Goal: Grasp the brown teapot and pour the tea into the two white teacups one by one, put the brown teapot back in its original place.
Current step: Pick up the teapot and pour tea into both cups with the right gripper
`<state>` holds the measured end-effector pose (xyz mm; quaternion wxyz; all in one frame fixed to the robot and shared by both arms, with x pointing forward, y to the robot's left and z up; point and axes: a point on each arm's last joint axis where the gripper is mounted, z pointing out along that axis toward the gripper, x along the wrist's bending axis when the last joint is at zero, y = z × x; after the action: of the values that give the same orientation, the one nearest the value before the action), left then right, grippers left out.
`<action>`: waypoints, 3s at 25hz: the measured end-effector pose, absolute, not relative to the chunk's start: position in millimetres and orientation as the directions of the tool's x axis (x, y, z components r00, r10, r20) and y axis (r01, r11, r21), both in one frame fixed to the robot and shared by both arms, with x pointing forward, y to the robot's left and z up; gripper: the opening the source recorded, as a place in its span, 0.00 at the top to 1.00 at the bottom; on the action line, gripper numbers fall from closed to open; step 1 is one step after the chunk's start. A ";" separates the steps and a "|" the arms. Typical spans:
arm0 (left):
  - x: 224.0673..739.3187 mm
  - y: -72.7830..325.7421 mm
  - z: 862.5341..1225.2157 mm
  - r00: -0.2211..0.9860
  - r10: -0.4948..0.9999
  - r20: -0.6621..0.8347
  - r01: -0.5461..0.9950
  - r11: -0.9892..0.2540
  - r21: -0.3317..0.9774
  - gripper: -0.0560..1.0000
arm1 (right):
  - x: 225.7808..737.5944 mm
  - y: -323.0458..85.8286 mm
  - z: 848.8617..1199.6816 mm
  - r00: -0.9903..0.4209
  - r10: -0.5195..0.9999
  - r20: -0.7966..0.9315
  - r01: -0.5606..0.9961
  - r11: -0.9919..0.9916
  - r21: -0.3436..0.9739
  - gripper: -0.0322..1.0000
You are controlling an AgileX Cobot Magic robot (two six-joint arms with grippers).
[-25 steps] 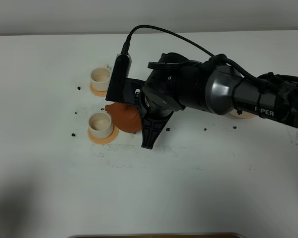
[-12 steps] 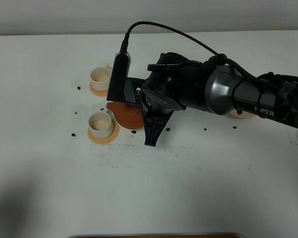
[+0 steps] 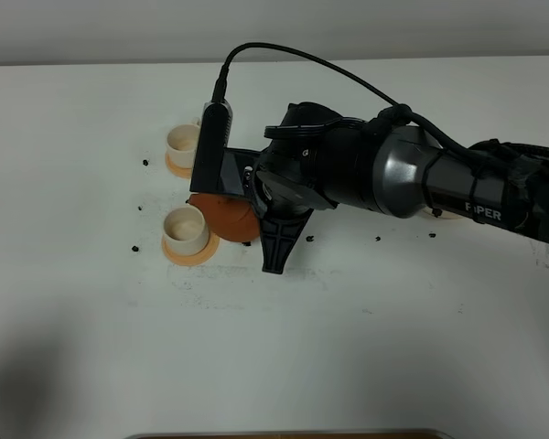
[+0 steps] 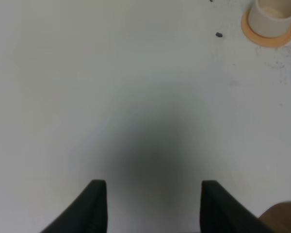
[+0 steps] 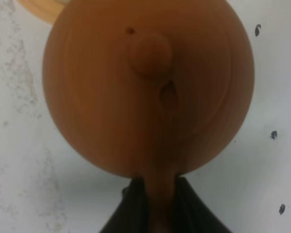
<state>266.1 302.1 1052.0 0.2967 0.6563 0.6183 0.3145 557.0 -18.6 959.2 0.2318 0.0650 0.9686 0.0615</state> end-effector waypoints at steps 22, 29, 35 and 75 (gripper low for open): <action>266.1 302.1 1052.0 0.038 0.998 0.046 0.625 -0.059 0.778 0.51 | 552.3 -11.2 961.1 -0.867 0.065 -0.495 0.017 0.995 0.102 0.86; 266.1 302.1 1052.0 0.038 0.998 0.046 0.625 -0.059 0.778 0.51 | 556.3 -14.3 961.2 -0.842 0.007 -0.539 -0.017 0.999 0.039 0.86; 266.1 302.1 1052.0 0.038 0.998 0.046 0.625 -0.059 0.778 0.51 | 559.6 -14.6 948.0 -0.853 0.002 -0.522 0.010 1.000 -0.013 0.86; 266.1 302.1 1052.0 0.038 0.998 0.046 0.625 -0.059 0.778 0.51 | 550.3 3.6 961.6 -0.781 -0.148 -0.607 -0.089 0.988 -0.127 0.86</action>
<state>266.1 302.1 1052.0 0.2967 0.6563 0.6183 0.3145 550.3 3.6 961.6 0.3248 -0.0629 0.9426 -0.0459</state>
